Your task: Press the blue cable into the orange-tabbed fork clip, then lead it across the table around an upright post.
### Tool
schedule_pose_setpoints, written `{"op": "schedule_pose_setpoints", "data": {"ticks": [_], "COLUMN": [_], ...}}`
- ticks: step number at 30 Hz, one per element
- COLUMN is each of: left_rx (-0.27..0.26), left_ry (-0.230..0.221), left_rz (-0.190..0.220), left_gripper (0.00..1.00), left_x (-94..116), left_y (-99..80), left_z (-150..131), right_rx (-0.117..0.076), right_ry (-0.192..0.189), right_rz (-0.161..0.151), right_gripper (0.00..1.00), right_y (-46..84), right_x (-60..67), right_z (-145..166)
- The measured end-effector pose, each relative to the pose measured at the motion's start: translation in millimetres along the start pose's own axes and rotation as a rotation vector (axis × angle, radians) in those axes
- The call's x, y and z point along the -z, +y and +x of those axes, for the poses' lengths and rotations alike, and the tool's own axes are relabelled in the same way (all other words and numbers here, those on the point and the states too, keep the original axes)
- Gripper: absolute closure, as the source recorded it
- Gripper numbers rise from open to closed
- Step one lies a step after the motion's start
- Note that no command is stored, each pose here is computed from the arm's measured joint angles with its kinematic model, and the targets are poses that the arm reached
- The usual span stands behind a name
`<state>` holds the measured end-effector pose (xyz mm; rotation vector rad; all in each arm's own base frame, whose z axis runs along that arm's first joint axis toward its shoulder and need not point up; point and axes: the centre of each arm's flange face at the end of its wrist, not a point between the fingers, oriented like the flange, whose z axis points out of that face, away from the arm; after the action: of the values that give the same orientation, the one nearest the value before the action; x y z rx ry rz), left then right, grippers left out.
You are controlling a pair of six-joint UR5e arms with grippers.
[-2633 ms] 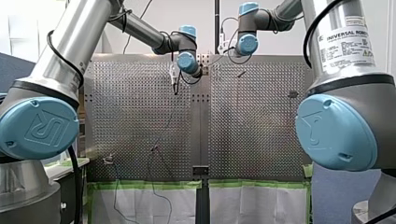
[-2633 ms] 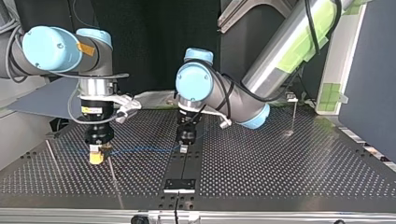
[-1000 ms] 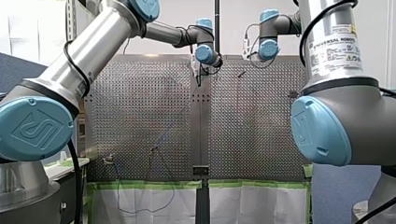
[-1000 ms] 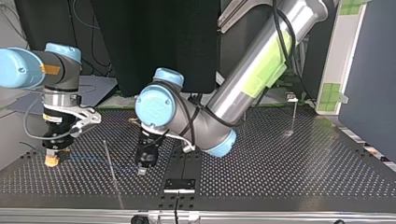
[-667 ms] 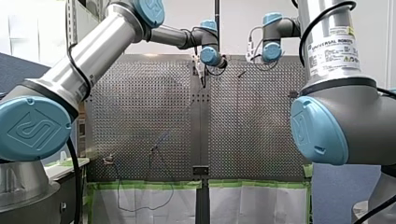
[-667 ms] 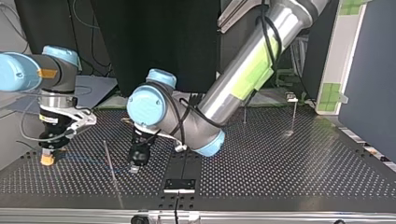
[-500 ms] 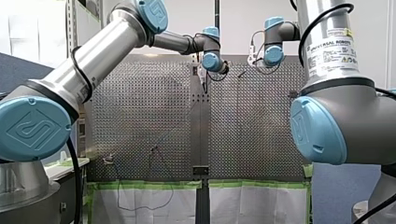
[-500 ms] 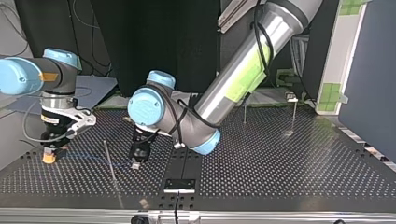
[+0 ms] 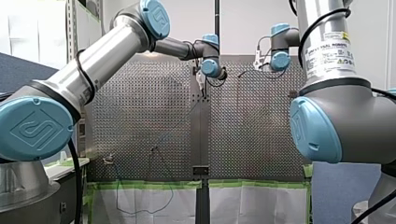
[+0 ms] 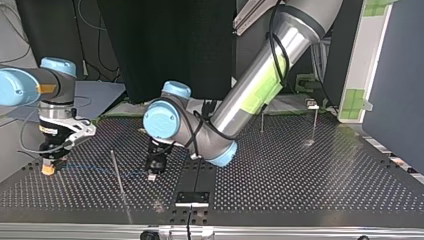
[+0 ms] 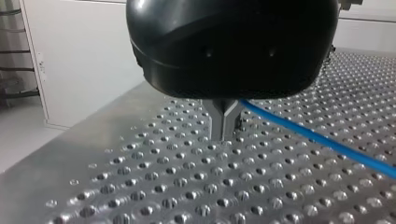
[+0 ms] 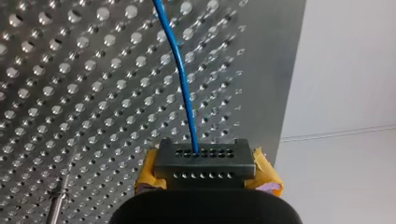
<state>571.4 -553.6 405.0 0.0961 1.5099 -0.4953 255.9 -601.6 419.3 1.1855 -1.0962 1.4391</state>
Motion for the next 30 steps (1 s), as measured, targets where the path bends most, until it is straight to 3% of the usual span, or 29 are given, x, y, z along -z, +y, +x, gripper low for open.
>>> {"op": "schedule_pose_setpoints", "data": {"ticks": [10, 18, 24, 26, 30], "left_rx": [0.0, -0.021, -0.052, -0.063, -0.087], "left_ry": [0.007, 0.053, 0.064, 0.065, 0.067], "left_rz": [-0.016, -0.033, -0.04, -0.043, -0.04], "left_gripper": [1.0, 1.0, 1.0, 0.89, 0.85], "left_x": [-6.3, -7.7, -5.8, -5.6, -5.1], "left_y": [12.1, 22.8, 24.5, 24.7, 23.7], "left_z": [5.9, 34.6, 40.7, 40.9, 41.5], "right_rx": [-0.017, -0.018, -0.019, -0.019, -0.018], "right_ry": [-0.009, -0.034, -0.052, -0.058, -0.077], "right_rz": [-0.008, 0.007, 0.014, 0.015, 0.016], "right_gripper": [1.0, 1.0, 1.0, 1.0, 1.0], "right_y": [15.0, 12.5, 8.9, 8.1, 6.4], "right_x": [-8.6, -9.9, -9.4, -8.1, -3.2], "right_z": [-13.4, -26.0, -34.1, -37.1, -48.0]}}
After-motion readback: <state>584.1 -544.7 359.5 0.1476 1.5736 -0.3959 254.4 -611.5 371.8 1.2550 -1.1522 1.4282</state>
